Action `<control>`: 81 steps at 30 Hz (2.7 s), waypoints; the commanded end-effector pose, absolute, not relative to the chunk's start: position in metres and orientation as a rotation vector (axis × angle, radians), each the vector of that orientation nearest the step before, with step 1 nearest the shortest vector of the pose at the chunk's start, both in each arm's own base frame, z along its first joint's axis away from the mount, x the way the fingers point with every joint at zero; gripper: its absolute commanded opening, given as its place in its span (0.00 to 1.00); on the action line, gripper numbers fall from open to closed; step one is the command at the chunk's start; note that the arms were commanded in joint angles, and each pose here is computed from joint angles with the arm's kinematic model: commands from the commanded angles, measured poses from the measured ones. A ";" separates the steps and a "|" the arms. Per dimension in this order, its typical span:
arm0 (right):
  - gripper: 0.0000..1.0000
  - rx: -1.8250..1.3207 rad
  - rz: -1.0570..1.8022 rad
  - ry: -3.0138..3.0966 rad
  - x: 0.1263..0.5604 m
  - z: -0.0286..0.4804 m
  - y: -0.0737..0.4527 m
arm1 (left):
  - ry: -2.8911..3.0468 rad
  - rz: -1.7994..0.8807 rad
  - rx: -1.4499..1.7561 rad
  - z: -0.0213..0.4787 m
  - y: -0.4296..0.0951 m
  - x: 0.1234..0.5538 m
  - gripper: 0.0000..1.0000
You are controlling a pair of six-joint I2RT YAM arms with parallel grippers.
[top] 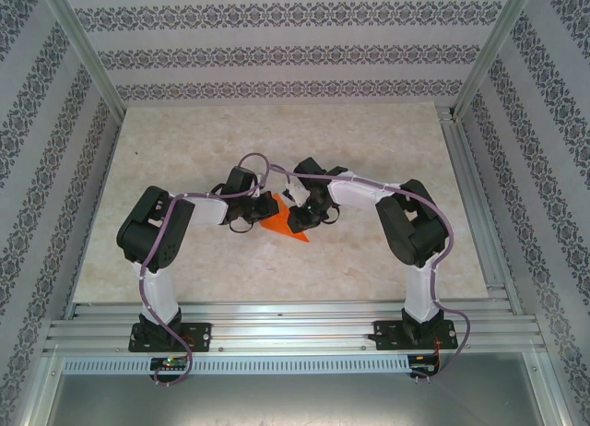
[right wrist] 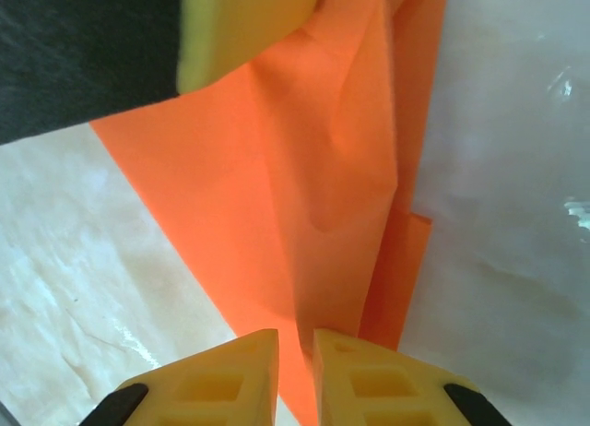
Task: Fold a paper plane with a square sheet of paper (fold left side to right side)
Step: Fourth fold the wing at the center of the table.
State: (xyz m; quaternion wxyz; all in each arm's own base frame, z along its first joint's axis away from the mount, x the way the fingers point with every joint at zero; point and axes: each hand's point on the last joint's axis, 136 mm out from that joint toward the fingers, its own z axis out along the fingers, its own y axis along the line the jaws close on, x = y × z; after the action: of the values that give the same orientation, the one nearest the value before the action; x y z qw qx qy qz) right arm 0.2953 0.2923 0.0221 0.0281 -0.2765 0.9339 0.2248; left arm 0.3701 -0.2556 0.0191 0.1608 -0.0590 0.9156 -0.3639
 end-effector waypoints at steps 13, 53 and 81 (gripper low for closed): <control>0.17 -0.929 0.431 2.941 0.297 0.003 0.274 | 2.767 -0.827 -0.235 -0.025 -0.229 0.350 0.00; 0.14 -0.948 0.415 2.999 0.271 -0.022 0.271 | 2.505 -1.282 -0.155 0.055 -0.289 0.336 0.00; 0.13 -0.959 0.425 2.993 0.270 -0.018 0.277 | 2.691 -0.815 -0.179 -0.014 -0.252 0.340 0.00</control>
State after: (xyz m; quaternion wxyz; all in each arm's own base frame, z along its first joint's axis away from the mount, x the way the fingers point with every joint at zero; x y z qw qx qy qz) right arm 0.2963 0.2883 0.0113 0.0431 -0.3002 0.9396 0.1584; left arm 0.3444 -0.2735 0.0198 0.1672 -0.0613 0.9157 -0.3603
